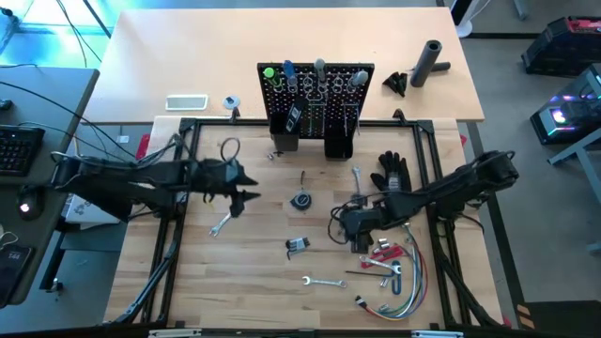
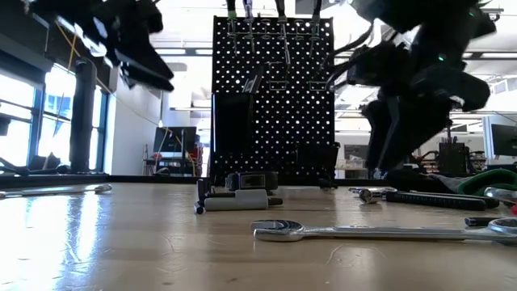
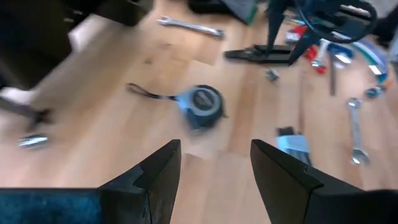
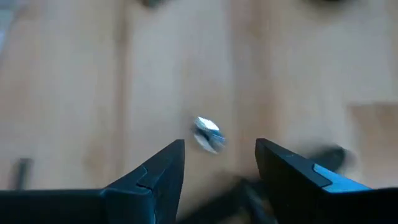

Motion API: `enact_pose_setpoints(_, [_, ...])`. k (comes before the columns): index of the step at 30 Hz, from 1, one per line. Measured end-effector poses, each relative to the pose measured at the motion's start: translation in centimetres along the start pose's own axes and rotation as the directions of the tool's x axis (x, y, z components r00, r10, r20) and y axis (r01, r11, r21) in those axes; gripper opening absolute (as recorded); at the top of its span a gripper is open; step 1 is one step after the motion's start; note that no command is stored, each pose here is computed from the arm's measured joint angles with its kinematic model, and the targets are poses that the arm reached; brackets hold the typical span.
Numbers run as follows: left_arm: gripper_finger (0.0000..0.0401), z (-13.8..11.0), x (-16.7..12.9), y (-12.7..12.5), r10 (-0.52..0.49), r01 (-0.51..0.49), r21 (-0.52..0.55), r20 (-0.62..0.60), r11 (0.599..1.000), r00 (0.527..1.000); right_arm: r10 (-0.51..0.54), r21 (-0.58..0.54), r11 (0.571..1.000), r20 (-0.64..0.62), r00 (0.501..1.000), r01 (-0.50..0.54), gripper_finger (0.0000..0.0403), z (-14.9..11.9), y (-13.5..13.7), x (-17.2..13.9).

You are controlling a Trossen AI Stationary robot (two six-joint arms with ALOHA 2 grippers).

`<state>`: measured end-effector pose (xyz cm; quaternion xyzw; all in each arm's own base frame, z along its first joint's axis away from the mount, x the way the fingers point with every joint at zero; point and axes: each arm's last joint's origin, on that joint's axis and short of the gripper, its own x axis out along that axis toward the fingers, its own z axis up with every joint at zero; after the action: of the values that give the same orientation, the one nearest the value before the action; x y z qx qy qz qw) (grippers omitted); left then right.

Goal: Hang tools onto peg board
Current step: Put the silver socket driver on the right black bin on the peg board

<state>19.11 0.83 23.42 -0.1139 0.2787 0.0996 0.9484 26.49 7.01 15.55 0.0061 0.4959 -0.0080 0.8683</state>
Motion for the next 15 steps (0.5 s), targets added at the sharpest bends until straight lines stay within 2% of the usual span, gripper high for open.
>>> enact_pose_setpoints(7, [0.0188, -3.4, 2.8, -0.9, -0.121, 0.125, -0.027, 0.101, 0.992, 0.987, 0.035, -0.057, 0.998, 0.068, 0.997, -0.031, 0.0194, -1.7, 0.7, 0.9])
enact_pose_setpoints(9, [0.0188, -4.1, 3.6, -1.1, -0.137, 0.143, -0.046, 0.119, 0.989, 0.983, 0.024, -0.026, 0.999, 0.077, 0.997, -0.022, 0.0194, -1.9, 0.6, 1.1])
enact_pose_setpoints(15, [0.0188, -5.3, 6.0, -1.9, -0.154, 0.164, -0.07, 0.132, 0.984, 0.979, -0.087, 0.164, 0.984, 0.115, 0.989, 0.068, 0.0194, -1.9, 0.6, 1.0])
